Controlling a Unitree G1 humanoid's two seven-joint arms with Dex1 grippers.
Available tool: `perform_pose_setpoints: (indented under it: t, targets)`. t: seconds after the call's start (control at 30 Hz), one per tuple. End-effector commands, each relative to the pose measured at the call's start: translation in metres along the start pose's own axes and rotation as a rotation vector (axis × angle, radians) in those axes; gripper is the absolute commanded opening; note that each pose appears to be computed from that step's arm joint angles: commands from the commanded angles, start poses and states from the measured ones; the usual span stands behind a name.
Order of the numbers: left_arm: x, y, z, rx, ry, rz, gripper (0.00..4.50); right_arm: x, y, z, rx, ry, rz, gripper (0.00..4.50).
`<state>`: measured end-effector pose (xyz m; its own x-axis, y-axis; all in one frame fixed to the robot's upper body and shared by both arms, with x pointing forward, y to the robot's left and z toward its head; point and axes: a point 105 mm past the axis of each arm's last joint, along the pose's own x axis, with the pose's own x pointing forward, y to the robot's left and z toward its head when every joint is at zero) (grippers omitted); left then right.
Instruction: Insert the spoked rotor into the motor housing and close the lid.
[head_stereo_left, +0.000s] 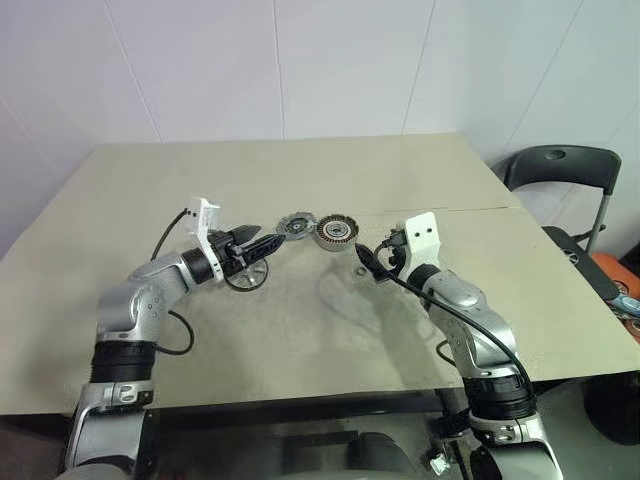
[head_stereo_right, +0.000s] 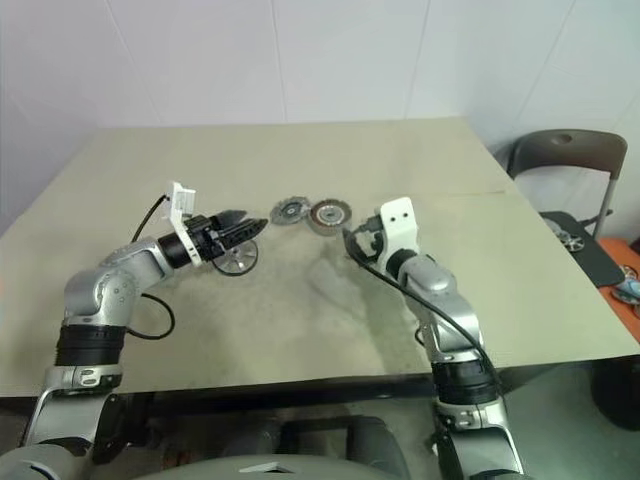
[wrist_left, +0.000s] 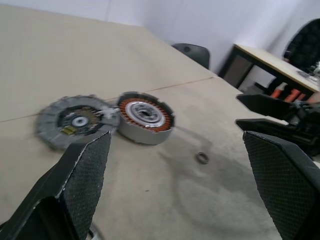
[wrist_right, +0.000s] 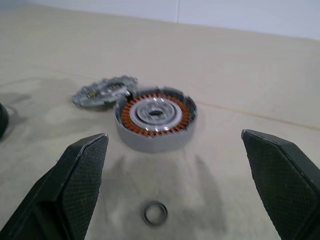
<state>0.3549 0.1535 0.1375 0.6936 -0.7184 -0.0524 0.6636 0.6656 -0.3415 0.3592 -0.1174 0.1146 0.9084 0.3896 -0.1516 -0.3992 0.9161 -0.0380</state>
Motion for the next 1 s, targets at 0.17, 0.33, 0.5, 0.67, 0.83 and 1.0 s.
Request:
perform_pose_setpoints:
  t: [0.17,0.33,0.5,0.67,0.83,1.0]
  targets:
    - [-0.014,-0.006,0.016,0.039,-0.065,0.031,4.5,0.005,0.016,0.014,-0.029,-0.036,0.089,4.46]
    - [-0.019,-0.007,0.015,0.027,-0.094,0.053,4.5,0.015,0.017,0.027,-0.054,-0.053,0.12,4.46]
    - [-0.025,-0.007,0.011,0.009,-0.118,0.085,4.5,0.018,0.015,0.026,-0.076,-0.038,0.135,4.46]
    - [-0.025,-0.007,0.011,0.002,-0.136,0.097,4.5,0.019,0.019,0.025,-0.088,-0.029,0.153,4.46]
    - [-0.025,-0.006,0.012,0.003,-0.146,0.101,4.5,0.02,0.019,0.026,-0.099,-0.025,0.16,4.46]
    - [-0.027,-0.003,0.013,0.006,-0.155,0.112,4.5,0.02,0.015,0.026,-0.109,-0.021,0.158,4.46]
